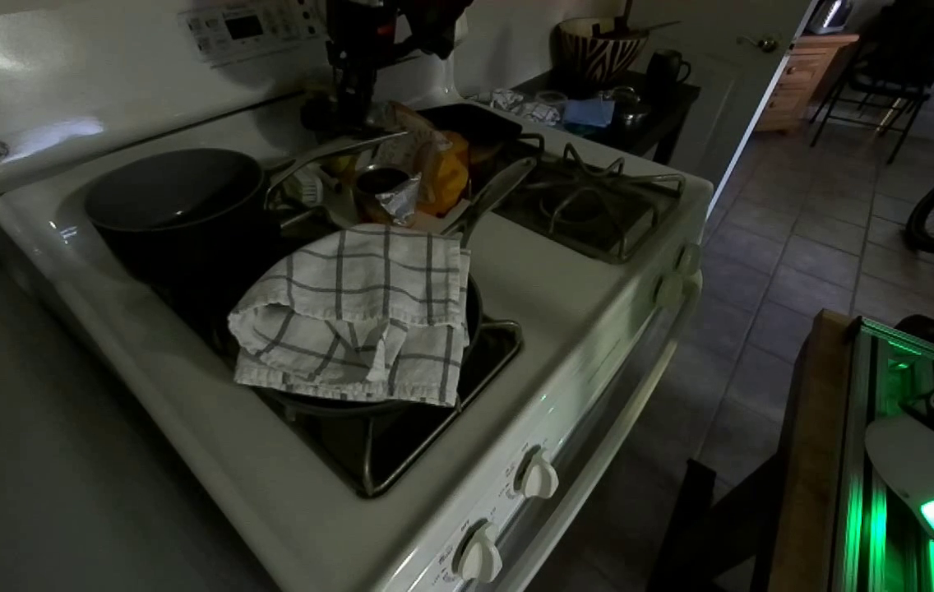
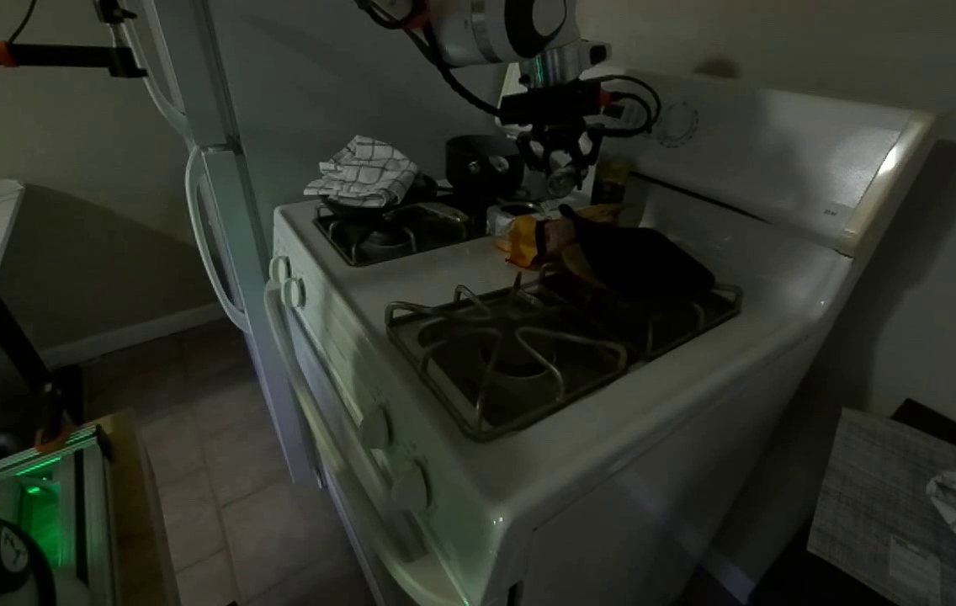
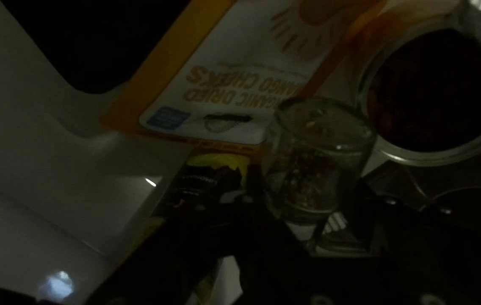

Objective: Remove the jar from the pot and put it on the stove.

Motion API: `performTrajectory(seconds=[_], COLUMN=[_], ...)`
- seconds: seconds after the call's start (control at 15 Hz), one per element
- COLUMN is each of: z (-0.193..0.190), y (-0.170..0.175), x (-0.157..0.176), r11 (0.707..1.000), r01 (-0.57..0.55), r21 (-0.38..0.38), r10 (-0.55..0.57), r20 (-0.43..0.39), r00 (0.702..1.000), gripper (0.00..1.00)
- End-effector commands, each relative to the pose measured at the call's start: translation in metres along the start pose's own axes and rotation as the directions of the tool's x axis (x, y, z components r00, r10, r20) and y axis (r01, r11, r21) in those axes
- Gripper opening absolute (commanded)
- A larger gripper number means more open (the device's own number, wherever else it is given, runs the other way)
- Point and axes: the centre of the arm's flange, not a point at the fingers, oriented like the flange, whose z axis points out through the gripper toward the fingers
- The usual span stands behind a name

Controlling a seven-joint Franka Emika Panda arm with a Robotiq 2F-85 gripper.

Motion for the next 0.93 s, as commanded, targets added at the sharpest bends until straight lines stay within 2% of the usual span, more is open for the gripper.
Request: performTrajectory(seconds=[0.0, 0.53, 0.87], z=[0.016, 0.055, 0.058], y=[-0.002, -0.011, -0.016], x=[-0.012, 0.002, 0.010], r11=[0.998, 0.999, 0.998], r01=[0.062, -0.015, -0.046], r21=[-0.014, -0.030, -0.047], r10=[-0.062, 0.017, 0.051], r20=[0.024, 0.081, 0.111], r00=[0.998, 0.997, 0.993], gripper=[0.22, 0.22, 0.22])
